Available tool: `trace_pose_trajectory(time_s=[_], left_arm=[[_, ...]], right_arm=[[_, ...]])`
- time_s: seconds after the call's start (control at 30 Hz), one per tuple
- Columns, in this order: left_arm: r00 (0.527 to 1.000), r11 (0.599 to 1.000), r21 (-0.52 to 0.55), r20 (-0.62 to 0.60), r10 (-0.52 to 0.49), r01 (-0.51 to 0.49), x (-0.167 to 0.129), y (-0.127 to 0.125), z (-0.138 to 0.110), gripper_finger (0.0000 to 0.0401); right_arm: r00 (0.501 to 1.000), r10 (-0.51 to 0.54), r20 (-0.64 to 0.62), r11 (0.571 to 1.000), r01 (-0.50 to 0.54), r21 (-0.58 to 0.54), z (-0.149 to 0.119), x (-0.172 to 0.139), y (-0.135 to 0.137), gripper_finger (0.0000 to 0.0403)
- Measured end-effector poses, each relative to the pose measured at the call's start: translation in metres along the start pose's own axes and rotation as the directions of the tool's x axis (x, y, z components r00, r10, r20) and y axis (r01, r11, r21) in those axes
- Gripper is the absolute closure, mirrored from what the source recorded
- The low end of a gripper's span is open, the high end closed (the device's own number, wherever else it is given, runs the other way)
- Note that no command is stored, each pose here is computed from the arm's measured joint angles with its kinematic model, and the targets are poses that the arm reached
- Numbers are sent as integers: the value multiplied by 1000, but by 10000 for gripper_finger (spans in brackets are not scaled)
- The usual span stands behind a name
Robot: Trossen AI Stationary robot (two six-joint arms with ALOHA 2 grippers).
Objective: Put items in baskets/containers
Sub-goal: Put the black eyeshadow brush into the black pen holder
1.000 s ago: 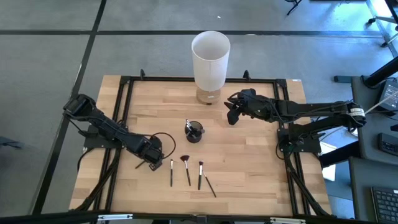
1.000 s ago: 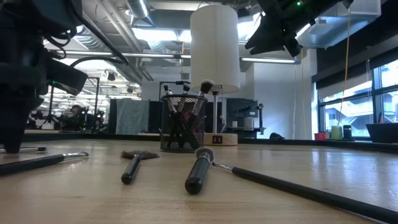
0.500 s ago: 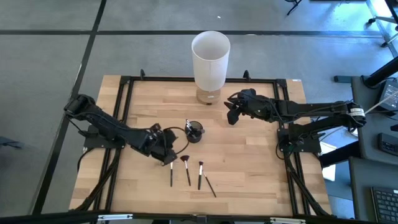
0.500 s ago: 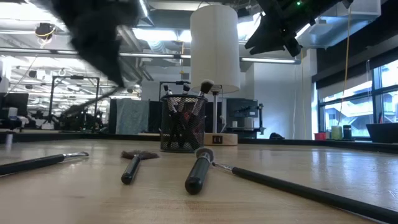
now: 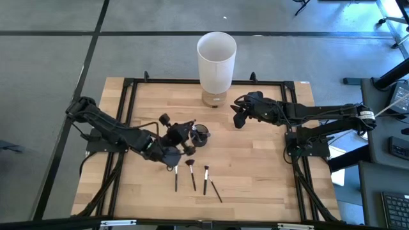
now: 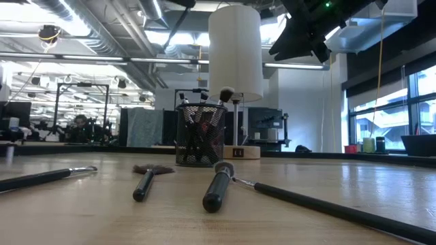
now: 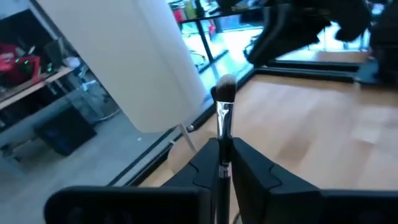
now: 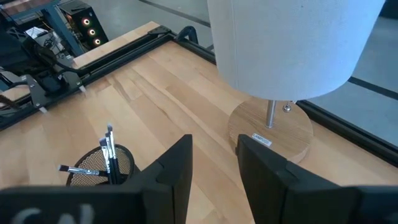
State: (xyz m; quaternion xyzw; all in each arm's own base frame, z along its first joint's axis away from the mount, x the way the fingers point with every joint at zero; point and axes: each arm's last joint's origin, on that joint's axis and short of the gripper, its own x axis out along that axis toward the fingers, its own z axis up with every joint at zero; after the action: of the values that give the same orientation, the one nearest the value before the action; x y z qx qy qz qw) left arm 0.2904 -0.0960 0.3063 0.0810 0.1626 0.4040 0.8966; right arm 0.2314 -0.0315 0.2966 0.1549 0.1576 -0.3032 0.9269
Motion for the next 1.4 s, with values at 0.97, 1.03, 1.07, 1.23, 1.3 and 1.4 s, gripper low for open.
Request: trace_pose_trajectory(time_s=[0.97,1.03,1.07,1.23,1.3,1.4], left_arm=[[929,906,-228,190,-318,357,88,18,-77,370],[925,902,-231,201,-323,365,89,17,-82,370],[927,905,-226,193,-321,361,90,17,-84,370],[933,915,-205,168,-318,348,96,13,-92,369],[936,919,-194,150,-319,344,99,12,-96,368],[939,922,-190,136,-315,337,104,10,-101,361]], right_arm=[[1000,0,1,999,0,-37,0,0,0,276],[1000,1,3,999,-1,-35,0,0,0,276],[1000,1,4,999,-1,-35,0,0,0,276],[1000,1,4,999,-1,-40,0,0,0,276],[1000,1,4,999,-1,-45,0,0,0,276],[1000,2,4,999,-1,-54,0,0,0,276]])
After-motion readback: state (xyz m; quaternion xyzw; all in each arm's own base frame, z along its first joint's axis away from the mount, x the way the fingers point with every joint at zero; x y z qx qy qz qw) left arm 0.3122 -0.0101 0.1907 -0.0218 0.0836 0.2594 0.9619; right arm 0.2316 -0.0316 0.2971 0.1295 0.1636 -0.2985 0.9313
